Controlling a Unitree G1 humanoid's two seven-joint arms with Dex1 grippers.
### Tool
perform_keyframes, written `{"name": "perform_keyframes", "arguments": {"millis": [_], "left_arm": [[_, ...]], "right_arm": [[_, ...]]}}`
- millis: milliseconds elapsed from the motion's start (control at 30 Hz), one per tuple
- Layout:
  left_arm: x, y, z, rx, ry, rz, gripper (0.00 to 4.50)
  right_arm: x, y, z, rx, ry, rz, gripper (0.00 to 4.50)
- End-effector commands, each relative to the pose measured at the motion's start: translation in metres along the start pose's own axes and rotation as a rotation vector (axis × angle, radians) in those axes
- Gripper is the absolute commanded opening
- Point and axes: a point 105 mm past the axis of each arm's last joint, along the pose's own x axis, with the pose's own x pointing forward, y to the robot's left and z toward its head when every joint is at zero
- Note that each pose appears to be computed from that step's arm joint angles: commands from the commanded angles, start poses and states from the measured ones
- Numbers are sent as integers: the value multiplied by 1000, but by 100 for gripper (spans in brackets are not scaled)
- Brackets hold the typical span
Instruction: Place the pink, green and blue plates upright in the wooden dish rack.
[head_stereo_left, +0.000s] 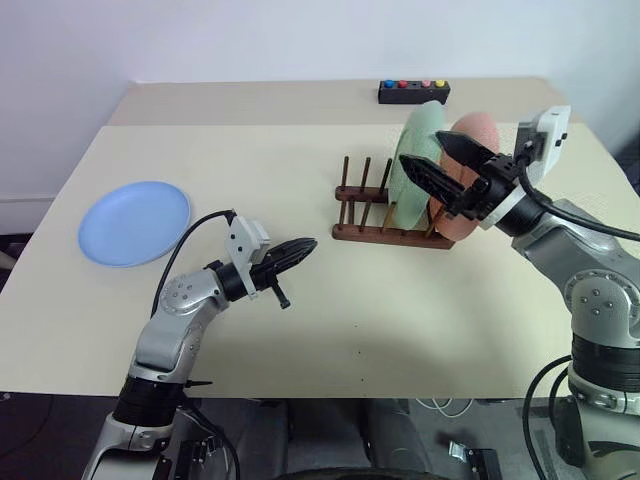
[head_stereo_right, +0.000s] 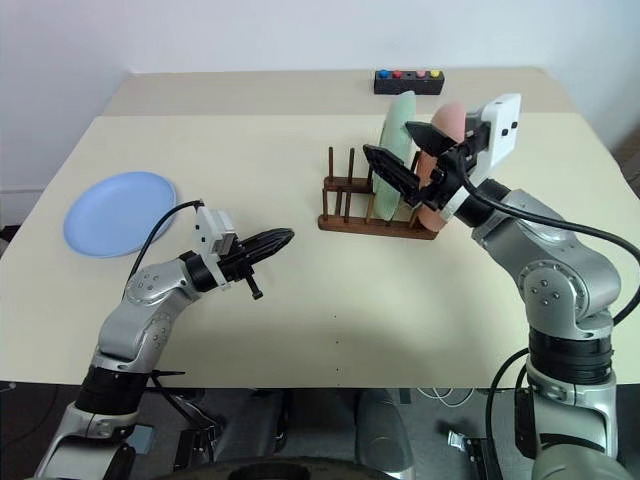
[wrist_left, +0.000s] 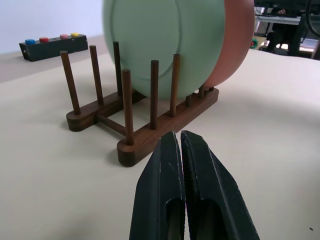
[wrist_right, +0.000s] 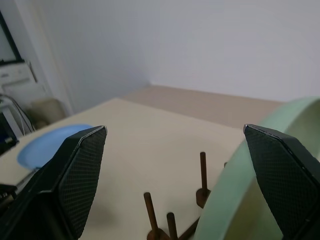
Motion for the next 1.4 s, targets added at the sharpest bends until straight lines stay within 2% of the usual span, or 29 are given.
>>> {"name": "perform_keyframes", "arguments": {"millis": [33, 333, 400, 533, 633, 700, 767, 867, 967, 1100, 1267, 1400], "left_arm": [[3, -3, 8, 40, -18, -23, 9], [-2, 2, 9, 48, -20, 10, 9], [-5, 6, 11, 50, -23, 31, 9], [-26, 38, 20, 28, -45, 208, 9], [-43, 64, 19, 22, -27, 363, 95], [-69, 95, 25, 29, -30, 563, 186], [-102, 126, 33, 57, -26, 787, 301], [-136, 153, 40, 86, 3, 1025, 447], [-173, 173, 37, 116, 103, 1267, 447], [-221, 188, 29, 17, 149, 1531, 447], [-240, 195, 6, -162, 194, 1580, 447], [-248, 201, -3, -169, 270, 1585, 447]], "right_arm": [[-2, 1, 3, -51, -3, -8, 446], [-2, 12, 44, -129, -168, 72, 446], [-1, 18, 47, -166, -172, 104, 446], [6, 38, 45, -380, -116, 224, 446], [14, 43, 39, -450, -83, 272, 450], [23, 48, 31, -479, -67, 310, 450], [32, 53, 20, -482, -52, 339, 450], [37, 56, 9, -475, -40, 362, 450], [39, 58, 1, -458, -34, 378, 450], [42, 59, -8, -456, -22, 394, 450], [42, 63, -10, -452, -30, 408, 450], [42, 63, -11, -451, -30, 406, 450]]}}
